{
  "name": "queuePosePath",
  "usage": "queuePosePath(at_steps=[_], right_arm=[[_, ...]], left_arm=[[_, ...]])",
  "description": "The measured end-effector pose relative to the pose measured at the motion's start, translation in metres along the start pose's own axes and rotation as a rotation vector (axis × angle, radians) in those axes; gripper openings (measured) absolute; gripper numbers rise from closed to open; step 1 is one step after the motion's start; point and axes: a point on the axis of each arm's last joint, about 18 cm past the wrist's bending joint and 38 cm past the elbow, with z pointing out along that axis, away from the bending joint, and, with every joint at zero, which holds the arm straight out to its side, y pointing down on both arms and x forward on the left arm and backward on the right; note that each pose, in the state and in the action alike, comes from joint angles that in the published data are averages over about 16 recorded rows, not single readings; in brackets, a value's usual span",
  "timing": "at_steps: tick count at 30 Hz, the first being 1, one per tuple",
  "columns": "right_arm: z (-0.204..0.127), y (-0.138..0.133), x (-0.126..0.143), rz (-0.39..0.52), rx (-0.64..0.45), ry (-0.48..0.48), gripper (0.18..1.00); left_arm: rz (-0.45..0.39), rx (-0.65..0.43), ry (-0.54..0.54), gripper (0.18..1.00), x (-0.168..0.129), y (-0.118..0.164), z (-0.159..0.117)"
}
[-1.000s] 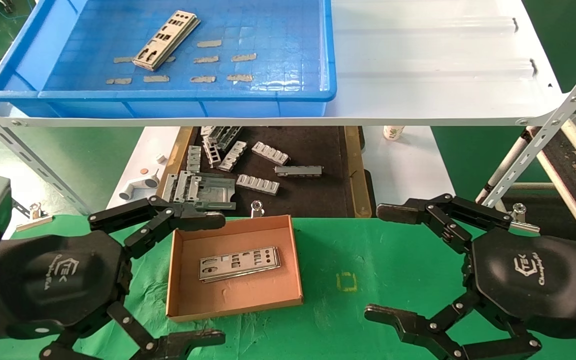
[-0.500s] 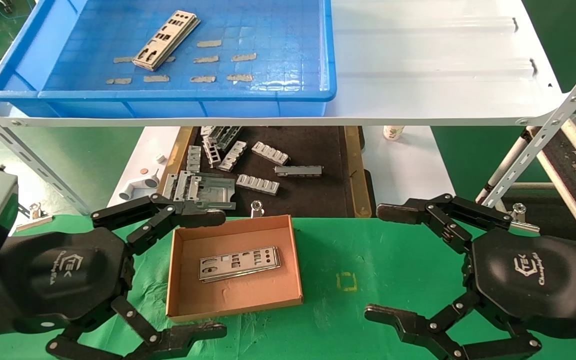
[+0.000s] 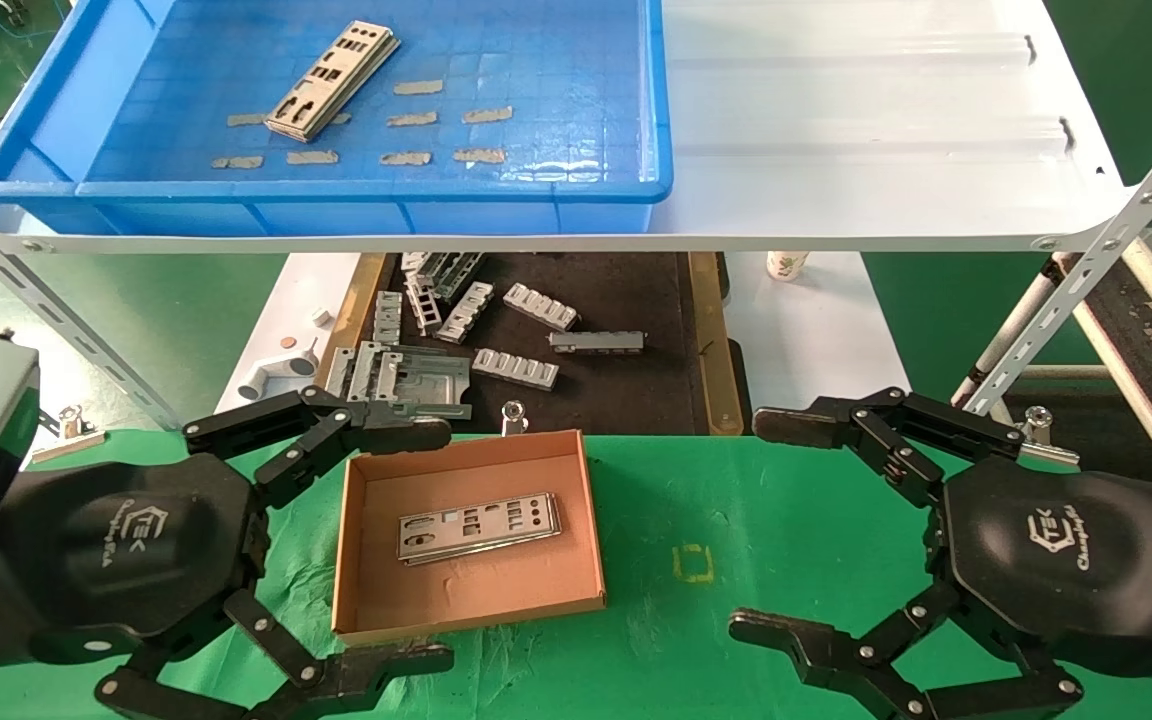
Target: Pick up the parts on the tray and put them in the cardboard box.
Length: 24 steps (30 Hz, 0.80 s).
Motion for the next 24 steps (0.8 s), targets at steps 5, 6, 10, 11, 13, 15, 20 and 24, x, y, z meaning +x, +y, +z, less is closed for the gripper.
queuePosePath(at_steps=[5,6,10,11,13,15,20,24], right_arm=[[0.0,0.0,0.0,0.0,0.0,0.0,1.001],[0.0,0.0,0.0,0.0,0.0,0.0,1.001],[0.0,0.0,0.0,0.0,0.0,0.0,1.001],[0.0,0.0,0.0,0.0,0.0,0.0,1.001],[0.0,0.0,0.0,0.0,0.0,0.0,1.001],[0.0,0.0,0.0,0.0,0.0,0.0,1.001],[0.0,0.0,0.0,0.0,0.0,0.0,1.001],[0.0,0.0,0.0,0.0,0.0,0.0,1.001]], left_arm=[[0.0,0.0,0.0,1.001,-0.0002,0.0001,0.0],[0.0,0.0,0.0,1.001,-0.0002,0.0002,0.0],[0.0,0.0,0.0,1.001,-0.0003,0.0002,0.0001],[0.0,0.0,0.0,1.001,-0.0003,0.0003,0.0001],[0.0,0.0,0.0,1.001,-0.0003,0.0003,0.0001],[0.0,0.0,0.0,1.001,-0.0003,0.0003,0.0001],[0.0,0.0,-0.001,1.001,-0.0004,0.0003,0.0002],[0.0,0.0,-0.001,1.001,-0.0005,0.0004,0.0002]])
